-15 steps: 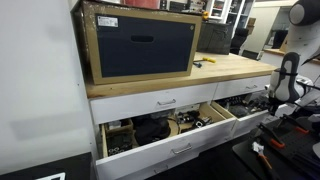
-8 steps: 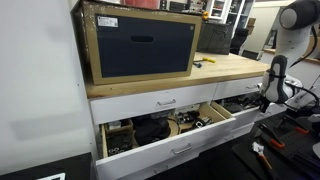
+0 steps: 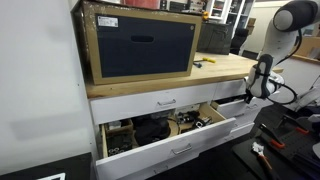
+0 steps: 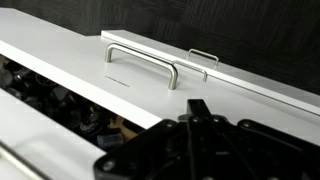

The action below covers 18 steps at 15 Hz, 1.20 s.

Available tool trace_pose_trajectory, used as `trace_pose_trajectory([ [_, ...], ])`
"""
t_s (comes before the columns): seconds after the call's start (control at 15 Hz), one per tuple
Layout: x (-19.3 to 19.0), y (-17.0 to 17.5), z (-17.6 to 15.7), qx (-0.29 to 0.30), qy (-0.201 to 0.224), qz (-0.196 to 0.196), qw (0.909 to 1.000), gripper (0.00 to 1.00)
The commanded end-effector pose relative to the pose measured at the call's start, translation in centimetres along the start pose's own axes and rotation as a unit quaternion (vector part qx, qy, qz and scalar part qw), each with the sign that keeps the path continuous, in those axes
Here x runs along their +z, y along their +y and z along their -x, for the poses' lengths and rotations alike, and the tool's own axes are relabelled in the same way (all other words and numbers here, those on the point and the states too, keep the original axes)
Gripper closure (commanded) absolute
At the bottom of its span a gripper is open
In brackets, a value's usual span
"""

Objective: Close the two top drawers.

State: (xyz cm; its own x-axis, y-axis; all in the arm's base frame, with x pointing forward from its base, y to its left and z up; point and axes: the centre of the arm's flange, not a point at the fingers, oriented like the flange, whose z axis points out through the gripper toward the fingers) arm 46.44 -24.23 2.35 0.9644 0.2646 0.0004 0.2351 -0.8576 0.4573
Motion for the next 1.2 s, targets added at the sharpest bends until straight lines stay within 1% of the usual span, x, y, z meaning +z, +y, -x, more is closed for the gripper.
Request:
trace_pose_trajectory([
  [0.0, -2.7, 0.6, -4.5, -0.002, 0.027, 0.017, 0.9995, 1.00],
  [0.2, -6.0, -0.3, -1.5, -0.019, 0.006, -0.020, 0.9996, 1.00],
  [0.33, -8.4, -1.0, -0.2, -0.038, -0.005, -0.045, 0.9983, 1.00],
  [0.6, -13.9, -3.7, 3.3, -0.061, -0.031, -0.103, 0.9924, 1.00],
  [0.87, -18.8, -6.7, 6.7, -0.052, -0.061, -0.148, 0.9857, 1.00],
  [1.13, -23.7, -8.1, 8.3, -0.014, -0.098, -0.187, 0.9774, 1.00],
])
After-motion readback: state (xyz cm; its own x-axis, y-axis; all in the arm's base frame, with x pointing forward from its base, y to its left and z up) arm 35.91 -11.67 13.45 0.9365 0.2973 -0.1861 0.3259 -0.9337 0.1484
